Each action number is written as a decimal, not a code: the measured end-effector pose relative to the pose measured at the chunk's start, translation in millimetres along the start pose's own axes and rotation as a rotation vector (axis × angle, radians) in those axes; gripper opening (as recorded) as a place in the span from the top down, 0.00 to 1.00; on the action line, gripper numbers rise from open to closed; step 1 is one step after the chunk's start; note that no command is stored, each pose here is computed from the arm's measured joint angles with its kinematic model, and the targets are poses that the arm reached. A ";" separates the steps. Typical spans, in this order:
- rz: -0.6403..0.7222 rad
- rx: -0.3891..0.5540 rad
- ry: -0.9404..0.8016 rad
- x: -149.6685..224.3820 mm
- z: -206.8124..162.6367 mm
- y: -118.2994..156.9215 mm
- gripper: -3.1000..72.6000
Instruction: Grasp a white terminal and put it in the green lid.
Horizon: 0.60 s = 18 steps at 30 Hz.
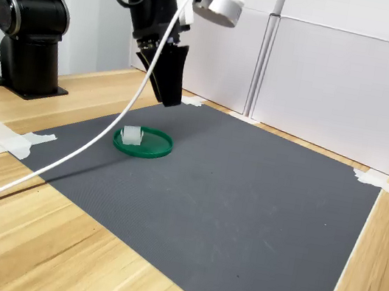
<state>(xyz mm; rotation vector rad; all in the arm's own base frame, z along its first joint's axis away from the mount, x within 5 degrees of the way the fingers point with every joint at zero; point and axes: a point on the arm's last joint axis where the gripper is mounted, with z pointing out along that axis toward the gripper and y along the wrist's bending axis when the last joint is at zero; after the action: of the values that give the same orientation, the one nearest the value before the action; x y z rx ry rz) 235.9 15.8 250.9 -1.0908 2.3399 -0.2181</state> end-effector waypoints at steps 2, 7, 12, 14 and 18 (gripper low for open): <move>0.024 0.022 -0.022 -0.6 -8.1 0.1 0.62; 0.110 0.096 -0.101 -3.0 -29.6 -0.9 0.95; 0.254 0.159 -0.194 -3.2 -55.5 0.7 0.98; 0.351 0.160 -0.219 -2.0 -63.8 2.8 0.99; 0.554 0.149 -0.236 4.1 -79.8 9.3 0.98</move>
<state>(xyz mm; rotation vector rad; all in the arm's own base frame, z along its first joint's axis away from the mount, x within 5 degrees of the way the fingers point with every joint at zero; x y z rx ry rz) 184.7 12.4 312.8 -0.3478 2.2659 -0.0496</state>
